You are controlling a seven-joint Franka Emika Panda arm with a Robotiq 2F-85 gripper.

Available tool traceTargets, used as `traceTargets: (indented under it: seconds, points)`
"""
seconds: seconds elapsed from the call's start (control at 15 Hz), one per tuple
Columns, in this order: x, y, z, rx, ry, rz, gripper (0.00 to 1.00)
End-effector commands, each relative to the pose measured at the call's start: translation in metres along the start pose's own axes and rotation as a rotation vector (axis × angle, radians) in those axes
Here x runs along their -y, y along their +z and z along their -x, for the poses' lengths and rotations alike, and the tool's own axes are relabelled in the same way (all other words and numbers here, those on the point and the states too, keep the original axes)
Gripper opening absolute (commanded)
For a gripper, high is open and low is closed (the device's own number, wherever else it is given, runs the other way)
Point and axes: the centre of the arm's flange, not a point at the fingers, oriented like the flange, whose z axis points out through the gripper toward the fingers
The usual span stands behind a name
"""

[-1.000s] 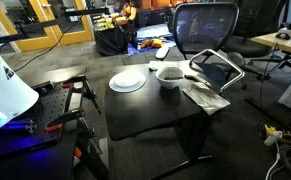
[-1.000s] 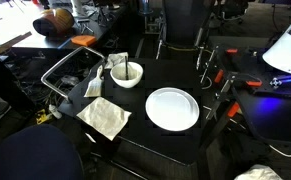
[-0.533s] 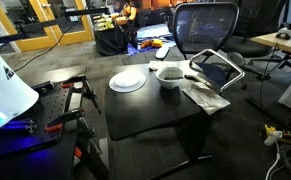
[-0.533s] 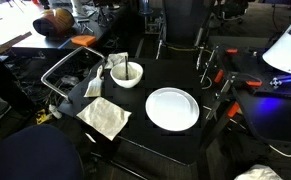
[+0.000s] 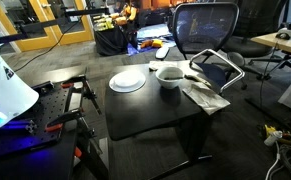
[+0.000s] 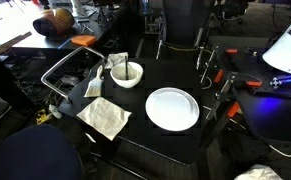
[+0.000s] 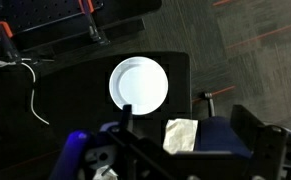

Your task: Remove the pen from the bowl, put it on the table, and then put it back in the bowl

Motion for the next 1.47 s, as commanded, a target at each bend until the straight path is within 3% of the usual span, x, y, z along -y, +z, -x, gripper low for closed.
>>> traceTargets:
  seconds: [0.0,0.47,0.8,0.87,1.4]
  points:
    - [0.004,0.018,-0.047,-0.046,0.199,-0.003,1.00]
    - [-0.007,0.074,-0.108,-0.232,0.542,0.012,1.00]
    - [-0.002,0.101,-0.123,-0.431,0.721,0.118,1.00]
    - [-0.012,0.094,-0.120,-0.373,0.655,0.085,1.00]
    - [-0.015,0.099,-0.130,-0.430,0.723,0.119,1.00]
